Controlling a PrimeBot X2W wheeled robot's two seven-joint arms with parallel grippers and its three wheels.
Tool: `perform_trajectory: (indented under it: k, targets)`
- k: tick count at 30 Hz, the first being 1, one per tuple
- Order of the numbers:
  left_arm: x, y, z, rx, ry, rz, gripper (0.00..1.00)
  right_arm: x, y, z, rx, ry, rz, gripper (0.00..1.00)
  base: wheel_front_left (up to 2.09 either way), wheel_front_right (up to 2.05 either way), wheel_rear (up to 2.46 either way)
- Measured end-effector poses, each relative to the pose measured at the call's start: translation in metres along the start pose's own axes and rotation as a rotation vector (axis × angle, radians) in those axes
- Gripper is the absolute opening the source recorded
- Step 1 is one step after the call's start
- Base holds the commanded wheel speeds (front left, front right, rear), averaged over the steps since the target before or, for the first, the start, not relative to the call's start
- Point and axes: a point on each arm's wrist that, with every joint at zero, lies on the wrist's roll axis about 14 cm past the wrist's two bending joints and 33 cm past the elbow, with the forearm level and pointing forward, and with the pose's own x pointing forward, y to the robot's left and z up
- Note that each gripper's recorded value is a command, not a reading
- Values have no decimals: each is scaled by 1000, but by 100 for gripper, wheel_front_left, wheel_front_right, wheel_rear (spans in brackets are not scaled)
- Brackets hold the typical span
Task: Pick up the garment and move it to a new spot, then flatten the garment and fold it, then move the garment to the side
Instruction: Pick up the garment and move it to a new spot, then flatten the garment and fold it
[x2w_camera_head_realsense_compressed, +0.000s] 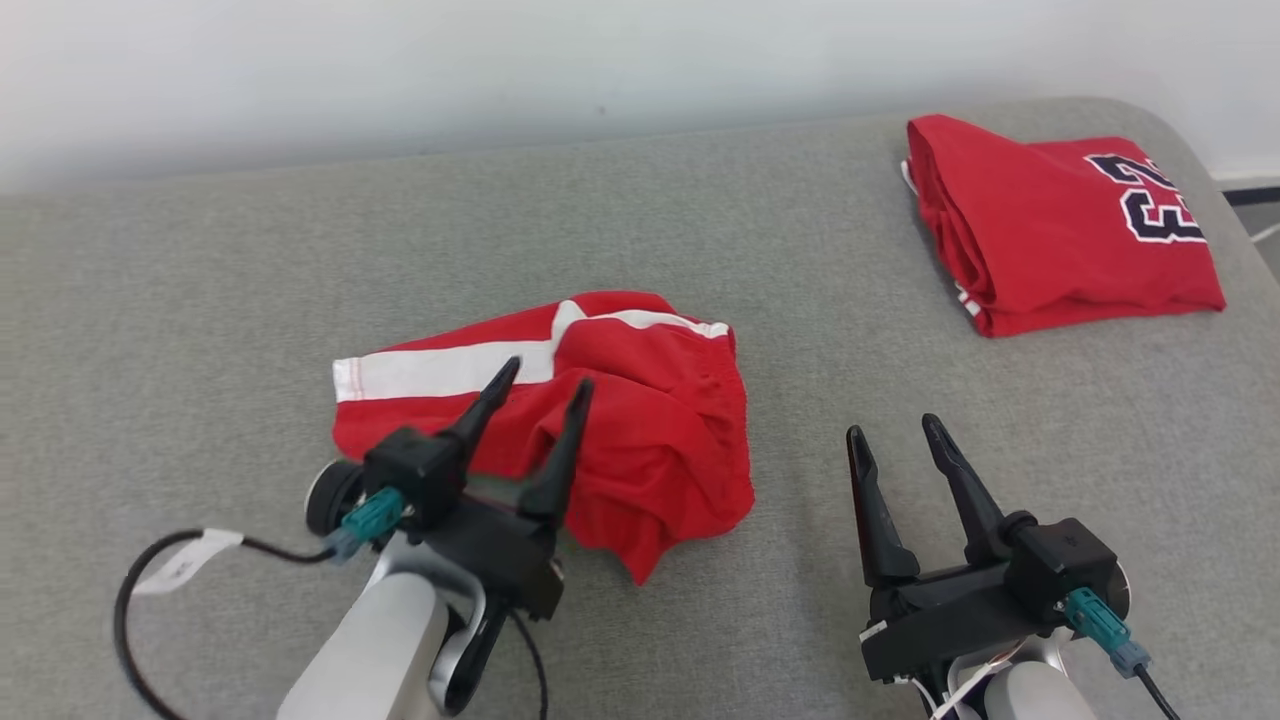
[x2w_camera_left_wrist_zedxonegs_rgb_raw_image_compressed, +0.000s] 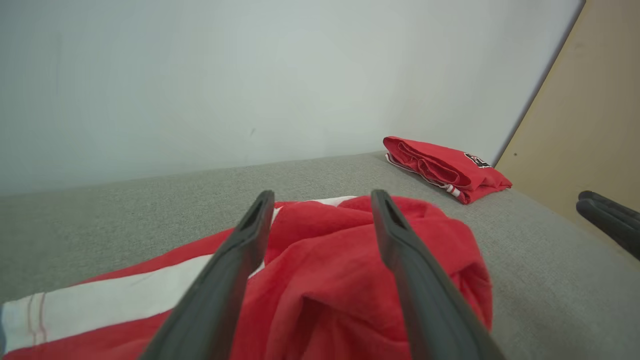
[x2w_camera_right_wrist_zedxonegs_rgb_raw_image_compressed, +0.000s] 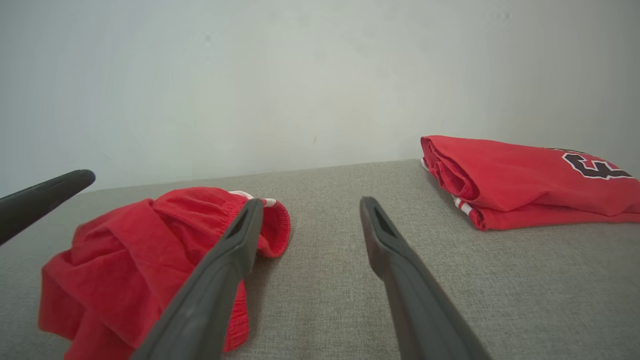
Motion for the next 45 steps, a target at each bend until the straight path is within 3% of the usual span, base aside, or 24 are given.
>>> perform_trajectory:
  k: [16, 34, 41, 42, 43, 44, 45]
  targets:
    - [-78, 81, -19, 15, 73, 289, 100, 1, 18, 6, -2, -19, 59, 100, 0, 0, 0]
    - [-64, 113, -67, 10, 210, 312, 100, -2, -1, -4, -12, 16, 13, 100, 0, 0, 0]
    - [-54, 107, -90, -17, 269, 288, 100, -7, -12, -8, -19, 31, -23, 100, 0, 0, 0]
    - [-53, 107, -91, -22, 270, 288, 93, -7, -13, -8, -19, 32, -26, 100, 0, 0, 0]
    - [-52, 107, -91, -22, 270, 290, 33, -7, -14, -8, -20, 32, -28, 100, 0, 0, 0]
    - [-51, 108, -89, -19, 268, 292, 0, -8, -14, -7, -21, 30, -29, 100, 0, 0, 0]
    - [-51, 110, -88, -18, 263, 295, 0, -8, -14, -7, -21, 29, -28, 100, 0, 0, 0]
